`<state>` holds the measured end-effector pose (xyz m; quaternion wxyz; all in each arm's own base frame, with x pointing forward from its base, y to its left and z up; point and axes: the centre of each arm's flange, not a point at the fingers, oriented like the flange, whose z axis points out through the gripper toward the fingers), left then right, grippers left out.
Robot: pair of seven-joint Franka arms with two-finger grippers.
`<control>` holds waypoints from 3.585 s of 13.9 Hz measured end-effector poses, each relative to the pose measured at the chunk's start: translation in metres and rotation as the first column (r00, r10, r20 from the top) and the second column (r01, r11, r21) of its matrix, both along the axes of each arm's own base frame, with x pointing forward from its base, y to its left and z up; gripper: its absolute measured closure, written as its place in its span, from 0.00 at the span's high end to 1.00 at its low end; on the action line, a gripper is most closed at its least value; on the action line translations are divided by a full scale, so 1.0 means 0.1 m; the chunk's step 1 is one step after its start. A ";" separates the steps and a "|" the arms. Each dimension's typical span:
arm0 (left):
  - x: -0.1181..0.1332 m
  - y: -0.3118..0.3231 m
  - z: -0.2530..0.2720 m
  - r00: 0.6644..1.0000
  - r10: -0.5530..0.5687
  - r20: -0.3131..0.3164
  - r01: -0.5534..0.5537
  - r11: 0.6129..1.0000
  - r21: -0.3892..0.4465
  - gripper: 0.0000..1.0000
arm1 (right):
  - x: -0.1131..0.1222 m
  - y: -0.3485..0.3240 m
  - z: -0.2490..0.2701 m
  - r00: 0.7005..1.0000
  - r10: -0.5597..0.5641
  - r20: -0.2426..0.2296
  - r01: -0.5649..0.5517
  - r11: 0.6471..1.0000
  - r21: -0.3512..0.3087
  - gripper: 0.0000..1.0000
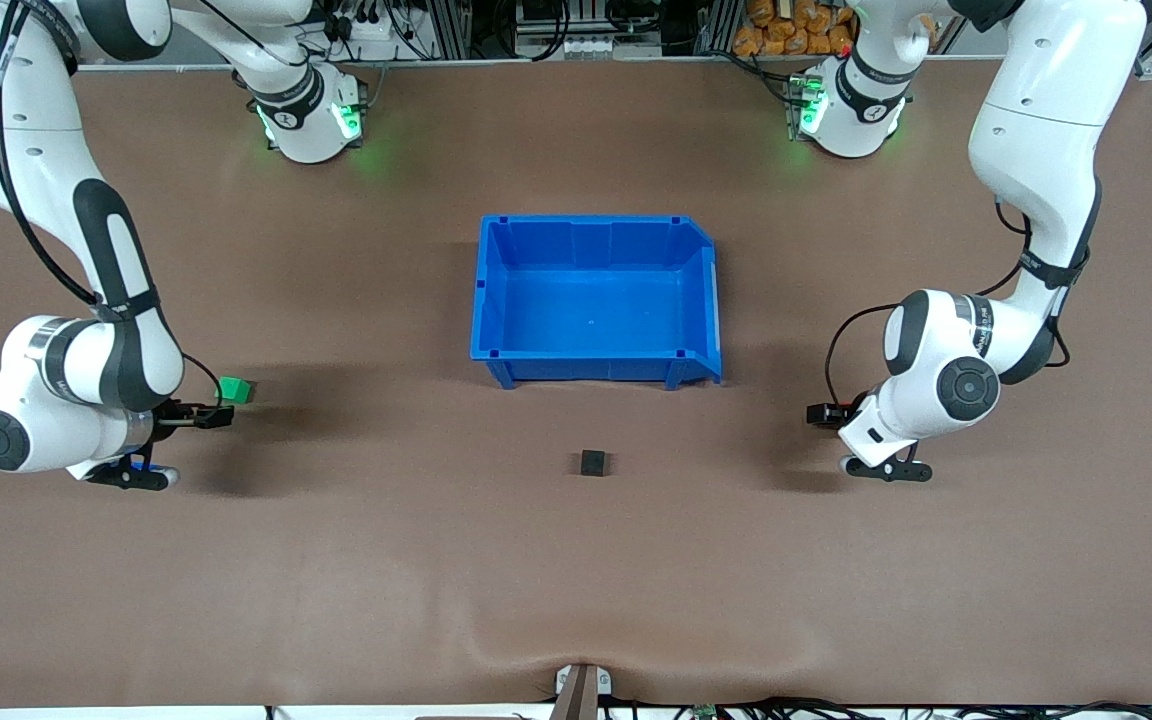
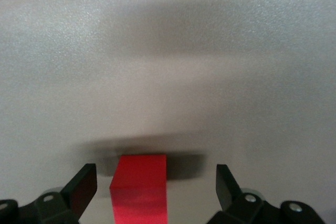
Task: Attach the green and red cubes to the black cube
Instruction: 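Lower both grippers and close them on the green and red cubes, then carry the green cube with the right gripper while the left gripper carries the red cube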
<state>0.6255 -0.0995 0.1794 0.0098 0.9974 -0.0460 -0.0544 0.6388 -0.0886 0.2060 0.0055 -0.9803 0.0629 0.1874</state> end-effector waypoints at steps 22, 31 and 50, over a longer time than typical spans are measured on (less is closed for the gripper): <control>0.29 -0.67 0.55 0.825 0.562 0.058 -0.564 0.825 0.031 0.40 | 0.18 0.26 0.18 0.959 -0.282 -0.016 0.282 0.959 0.013 0.39; 0.25 -1.41 0.60 0.393 0.917 0.069 -0.919 0.390 0.052 0.40 | 0.41 0.87 0.56 0.832 -0.554 -0.028 0.553 0.833 -0.016 0.39; 0.35 -3.09 0.10 -0.046 0.994 -0.100 -0.999 -0.048 -0.016 0.40 | 0.57 2.40 0.64 0.446 -0.895 0.016 0.895 0.446 -0.013 0.39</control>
